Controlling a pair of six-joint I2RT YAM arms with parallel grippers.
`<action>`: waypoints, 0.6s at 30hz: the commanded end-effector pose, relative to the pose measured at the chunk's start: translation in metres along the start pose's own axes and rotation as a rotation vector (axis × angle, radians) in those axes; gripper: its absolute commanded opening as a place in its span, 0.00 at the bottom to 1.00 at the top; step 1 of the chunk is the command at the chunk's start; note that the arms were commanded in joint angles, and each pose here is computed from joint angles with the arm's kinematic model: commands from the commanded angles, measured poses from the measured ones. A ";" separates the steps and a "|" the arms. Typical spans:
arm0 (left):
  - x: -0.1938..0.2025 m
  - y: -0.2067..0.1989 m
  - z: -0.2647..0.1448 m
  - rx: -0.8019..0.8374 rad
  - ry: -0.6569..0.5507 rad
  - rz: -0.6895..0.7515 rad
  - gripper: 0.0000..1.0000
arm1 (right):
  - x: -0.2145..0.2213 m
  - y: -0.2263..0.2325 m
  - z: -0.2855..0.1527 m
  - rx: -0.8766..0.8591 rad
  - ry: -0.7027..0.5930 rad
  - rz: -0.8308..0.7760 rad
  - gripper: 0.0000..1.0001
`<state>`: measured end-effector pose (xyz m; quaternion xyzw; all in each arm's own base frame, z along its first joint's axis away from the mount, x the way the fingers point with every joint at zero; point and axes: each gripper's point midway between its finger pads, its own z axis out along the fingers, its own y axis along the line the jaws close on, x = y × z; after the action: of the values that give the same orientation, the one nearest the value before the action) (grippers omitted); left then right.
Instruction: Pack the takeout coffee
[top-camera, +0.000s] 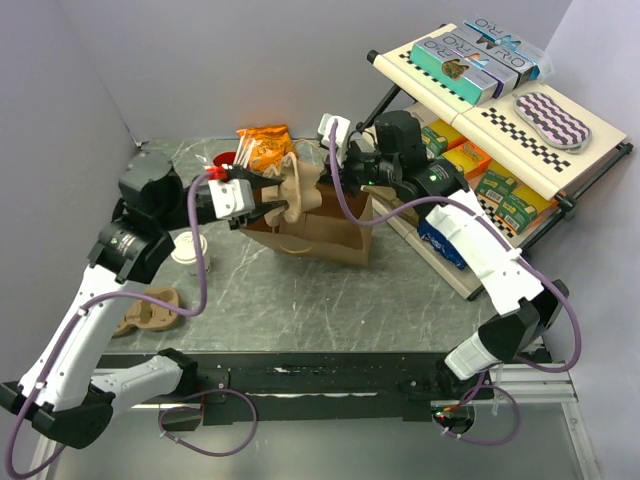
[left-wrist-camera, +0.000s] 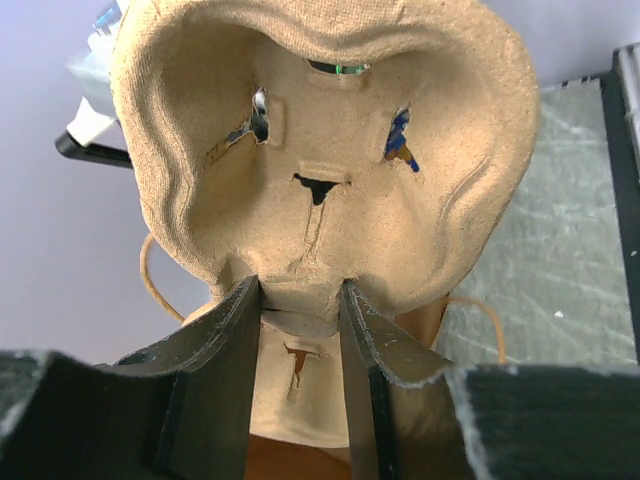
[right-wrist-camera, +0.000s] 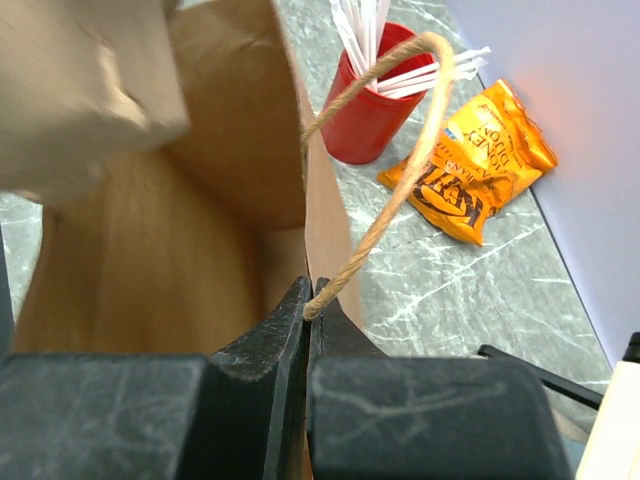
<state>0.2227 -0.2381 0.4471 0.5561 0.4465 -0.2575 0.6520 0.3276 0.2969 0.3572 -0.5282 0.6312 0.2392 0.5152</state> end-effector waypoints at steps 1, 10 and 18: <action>0.006 0.007 0.004 -0.045 0.019 0.098 0.01 | -0.022 0.007 -0.019 0.013 -0.064 -0.021 0.00; -0.002 0.013 0.018 -0.019 0.011 0.150 0.01 | -0.015 0.011 -0.015 -0.003 -0.058 -0.012 0.00; 0.023 -0.005 0.026 0.054 0.066 0.170 0.01 | -0.013 0.009 -0.015 0.014 -0.059 -0.009 0.00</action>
<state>0.2424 -0.2598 0.4290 0.6008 0.4295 -0.2066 0.6418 0.3201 0.2933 0.3463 -0.5259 0.6381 0.2446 0.5064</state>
